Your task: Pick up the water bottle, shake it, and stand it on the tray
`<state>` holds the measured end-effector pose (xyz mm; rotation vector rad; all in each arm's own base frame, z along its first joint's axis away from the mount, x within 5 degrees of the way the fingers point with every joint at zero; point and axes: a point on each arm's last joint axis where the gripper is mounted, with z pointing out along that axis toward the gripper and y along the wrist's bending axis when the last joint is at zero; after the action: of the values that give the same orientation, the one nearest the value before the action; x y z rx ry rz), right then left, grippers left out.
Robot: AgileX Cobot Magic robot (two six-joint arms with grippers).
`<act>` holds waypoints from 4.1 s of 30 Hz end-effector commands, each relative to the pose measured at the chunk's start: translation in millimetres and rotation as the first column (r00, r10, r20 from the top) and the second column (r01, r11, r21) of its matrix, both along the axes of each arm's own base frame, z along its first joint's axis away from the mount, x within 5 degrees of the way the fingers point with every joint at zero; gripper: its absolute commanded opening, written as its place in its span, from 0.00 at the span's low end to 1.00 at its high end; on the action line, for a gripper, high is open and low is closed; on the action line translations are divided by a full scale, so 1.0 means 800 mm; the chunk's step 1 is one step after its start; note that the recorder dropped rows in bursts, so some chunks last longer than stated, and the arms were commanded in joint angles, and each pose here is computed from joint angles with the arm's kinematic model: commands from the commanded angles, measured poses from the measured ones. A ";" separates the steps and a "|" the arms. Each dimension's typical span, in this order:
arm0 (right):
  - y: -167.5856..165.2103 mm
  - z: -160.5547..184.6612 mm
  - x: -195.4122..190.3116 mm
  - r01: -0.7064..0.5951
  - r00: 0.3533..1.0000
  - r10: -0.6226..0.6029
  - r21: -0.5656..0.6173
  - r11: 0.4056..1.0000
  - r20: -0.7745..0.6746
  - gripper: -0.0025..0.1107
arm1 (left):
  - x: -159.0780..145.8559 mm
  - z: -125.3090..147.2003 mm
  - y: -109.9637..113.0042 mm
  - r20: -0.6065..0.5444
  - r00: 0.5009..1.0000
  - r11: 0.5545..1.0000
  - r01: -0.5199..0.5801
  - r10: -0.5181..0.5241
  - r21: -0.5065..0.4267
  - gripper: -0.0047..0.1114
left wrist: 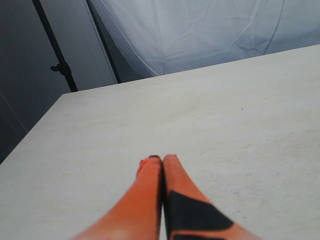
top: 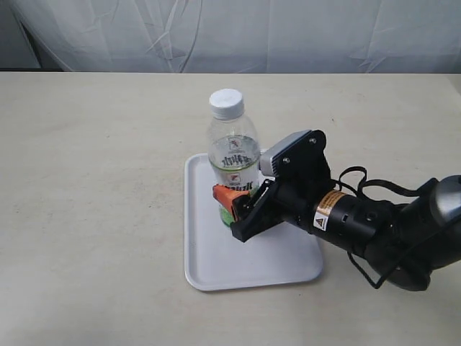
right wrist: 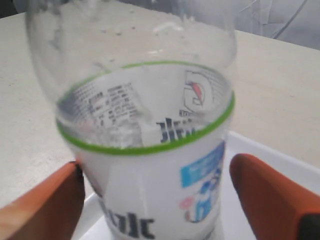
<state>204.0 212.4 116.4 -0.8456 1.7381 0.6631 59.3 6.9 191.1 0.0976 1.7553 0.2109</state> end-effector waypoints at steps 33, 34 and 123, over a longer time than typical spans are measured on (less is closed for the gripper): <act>-0.128 0.104 -0.133 0.030 0.992 -0.074 0.394 0.919 0.098 0.03 | 0.000 0.001 0.000 0.016 1.000 1.000 0.001 -0.001 -0.011 0.04; -0.130 0.108 -0.135 0.023 0.990 -0.076 0.402 0.915 0.118 0.03 | 0.000 0.001 0.000 0.016 1.000 1.000 0.001 -0.001 -0.011 0.04; -0.263 0.085 -0.187 0.820 0.568 -0.785 0.255 0.513 -0.247 0.03 | 0.000 0.001 0.000 0.016 1.000 1.000 0.001 -0.001 -0.011 0.04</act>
<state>54.4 2.5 184.7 0.3150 1.7921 0.3406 59.3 6.9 191.1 0.0976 1.7553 0.2109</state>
